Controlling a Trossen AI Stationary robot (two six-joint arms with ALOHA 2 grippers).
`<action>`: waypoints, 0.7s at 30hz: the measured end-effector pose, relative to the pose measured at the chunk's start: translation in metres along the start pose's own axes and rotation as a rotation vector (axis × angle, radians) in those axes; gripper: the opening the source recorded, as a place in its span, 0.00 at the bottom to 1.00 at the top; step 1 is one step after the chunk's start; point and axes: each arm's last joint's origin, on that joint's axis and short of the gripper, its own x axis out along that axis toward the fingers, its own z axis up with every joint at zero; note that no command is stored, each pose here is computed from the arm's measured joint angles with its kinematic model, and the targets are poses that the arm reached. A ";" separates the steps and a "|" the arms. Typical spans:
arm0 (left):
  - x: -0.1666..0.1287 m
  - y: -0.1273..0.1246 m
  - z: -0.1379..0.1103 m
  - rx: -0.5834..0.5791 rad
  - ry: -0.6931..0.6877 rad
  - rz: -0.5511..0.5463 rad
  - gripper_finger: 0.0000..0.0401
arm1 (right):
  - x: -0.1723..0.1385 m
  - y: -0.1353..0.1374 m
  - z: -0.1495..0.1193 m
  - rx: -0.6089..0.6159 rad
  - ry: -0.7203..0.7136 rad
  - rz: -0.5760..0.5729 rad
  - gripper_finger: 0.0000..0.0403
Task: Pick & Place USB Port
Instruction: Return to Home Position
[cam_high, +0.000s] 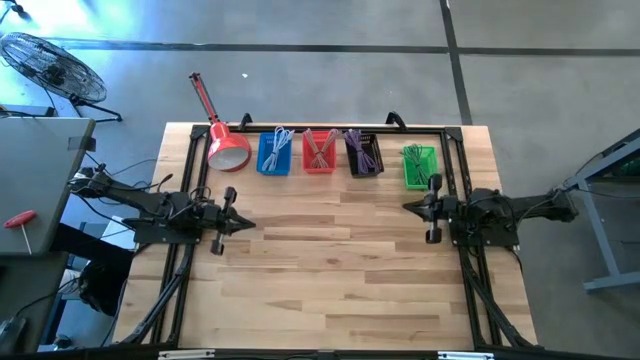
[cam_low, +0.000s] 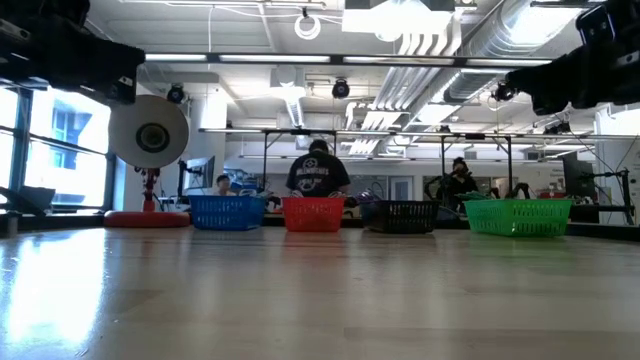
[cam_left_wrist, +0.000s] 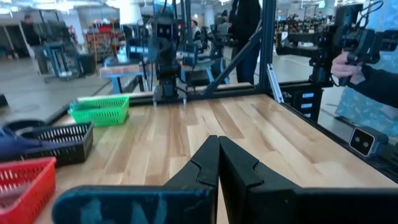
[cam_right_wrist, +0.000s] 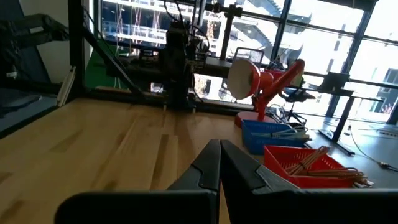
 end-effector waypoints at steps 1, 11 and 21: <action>0.000 0.000 0.001 0.009 -0.010 0.000 0.00 | 0.000 0.000 -0.001 0.005 -0.001 -0.012 0.00; 0.000 0.000 0.001 0.038 -0.012 -0.014 0.00 | 0.000 -0.002 -0.001 0.002 0.008 -0.077 0.00; 0.000 0.000 -0.006 0.029 0.065 0.019 0.00 | 0.000 -0.003 -0.001 0.027 0.009 -0.118 0.00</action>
